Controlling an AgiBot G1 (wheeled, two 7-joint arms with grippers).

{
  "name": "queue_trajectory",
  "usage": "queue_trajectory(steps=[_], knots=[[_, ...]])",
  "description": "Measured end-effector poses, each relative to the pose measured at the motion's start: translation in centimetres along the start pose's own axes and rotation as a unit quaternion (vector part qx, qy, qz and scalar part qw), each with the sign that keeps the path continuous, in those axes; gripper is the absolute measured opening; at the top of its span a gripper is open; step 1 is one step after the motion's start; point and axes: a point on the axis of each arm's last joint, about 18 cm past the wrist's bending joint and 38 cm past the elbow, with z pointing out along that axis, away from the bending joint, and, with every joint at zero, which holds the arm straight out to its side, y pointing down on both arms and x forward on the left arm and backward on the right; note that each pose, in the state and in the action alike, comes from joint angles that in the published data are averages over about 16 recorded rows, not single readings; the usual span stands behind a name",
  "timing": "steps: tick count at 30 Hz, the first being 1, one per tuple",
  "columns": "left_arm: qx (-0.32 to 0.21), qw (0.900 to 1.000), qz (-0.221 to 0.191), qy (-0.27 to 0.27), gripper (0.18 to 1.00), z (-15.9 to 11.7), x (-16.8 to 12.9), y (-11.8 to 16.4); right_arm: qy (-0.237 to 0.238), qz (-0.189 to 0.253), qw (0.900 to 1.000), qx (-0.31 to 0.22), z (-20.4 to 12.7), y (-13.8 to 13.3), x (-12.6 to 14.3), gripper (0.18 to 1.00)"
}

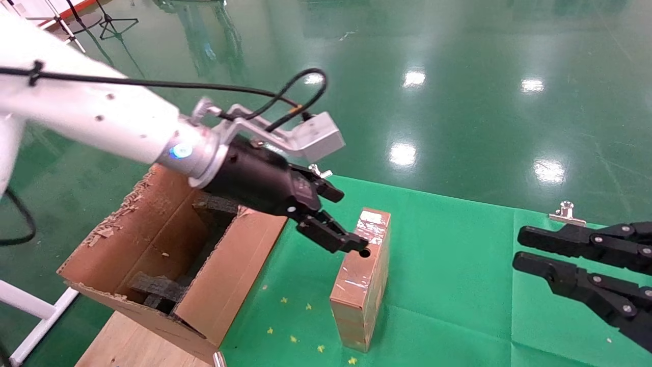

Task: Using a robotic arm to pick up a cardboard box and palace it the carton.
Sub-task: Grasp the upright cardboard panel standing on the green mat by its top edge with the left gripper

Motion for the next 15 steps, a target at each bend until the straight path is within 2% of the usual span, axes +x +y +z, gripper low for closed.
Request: queue_trajectory(steps=[10,15], knots=[[-0.074,0.9960,-0.050,-0.001,1.001,2.7,0.7,-2.1,0.000,0.000,1.000,0.000,0.0,0.0,0.0,0.229],[-0.109,0.9922,-0.060,-0.002,1.001,4.2,1.3,-2.9,0.000,0.000,1.000,0.000,0.0,0.0,0.0,0.208]])
